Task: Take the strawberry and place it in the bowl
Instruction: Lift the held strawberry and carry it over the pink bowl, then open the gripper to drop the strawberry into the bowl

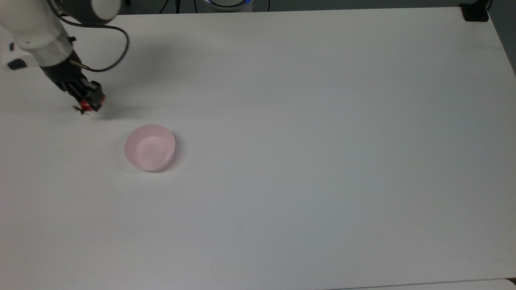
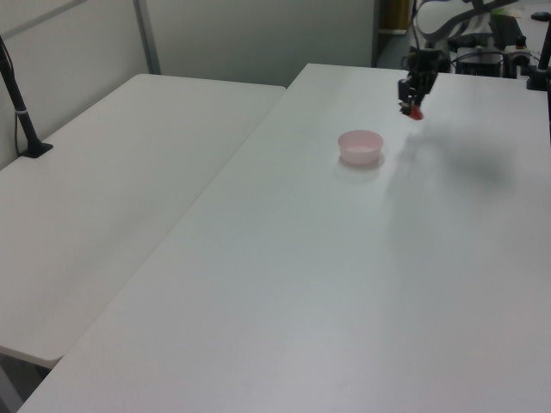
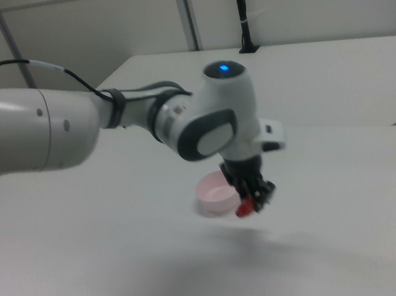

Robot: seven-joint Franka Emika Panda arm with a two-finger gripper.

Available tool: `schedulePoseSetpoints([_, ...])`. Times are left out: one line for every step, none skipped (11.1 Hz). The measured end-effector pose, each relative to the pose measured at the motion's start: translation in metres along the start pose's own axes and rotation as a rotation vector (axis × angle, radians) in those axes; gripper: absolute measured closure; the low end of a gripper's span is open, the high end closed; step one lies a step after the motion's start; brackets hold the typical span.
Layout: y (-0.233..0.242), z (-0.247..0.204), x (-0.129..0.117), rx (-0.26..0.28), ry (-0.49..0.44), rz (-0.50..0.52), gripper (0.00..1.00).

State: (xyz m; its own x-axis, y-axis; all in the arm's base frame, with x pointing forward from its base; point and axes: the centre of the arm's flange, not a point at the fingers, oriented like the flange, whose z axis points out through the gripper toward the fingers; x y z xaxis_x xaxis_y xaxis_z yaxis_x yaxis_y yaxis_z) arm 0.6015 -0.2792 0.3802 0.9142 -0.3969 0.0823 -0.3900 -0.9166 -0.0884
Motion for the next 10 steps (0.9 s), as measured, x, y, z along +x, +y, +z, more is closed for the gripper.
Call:
schedulePoseSetpoints([-0.031, -0.004, 0.005, 0.020, 0.025, -0.002, 0.58])
schedulePoseSetpoints([-0.062, -0.007, 0.009, 0.037, 0.068, 0.001, 0.58])
schedulePoseSetpoints([-0.088, -0.008, 0.011, 0.046, 0.108, 0.006, 0.58])
schedulePoseSetpoints([-0.110, -0.006, 0.012, 0.054, 0.135, 0.012, 0.58])
schedulePoseSetpoints([-0.127, -0.001, 0.013, 0.060, 0.152, 0.017, 0.58])
schedulePoseSetpoints([-0.141, 0.008, 0.013, 0.067, 0.169, 0.023, 0.58])
schedulePoseSetpoints([-0.151, 0.019, 0.014, 0.072, 0.176, 0.026, 0.58])
schedulePoseSetpoints([-0.155, 0.030, 0.013, 0.072, 0.170, 0.024, 0.58])
schedulePoseSetpoints([-0.154, 0.038, 0.013, 0.070, 0.161, 0.026, 0.54])
schedulePoseSetpoints([-0.152, 0.042, 0.014, 0.068, 0.156, 0.030, 0.42])
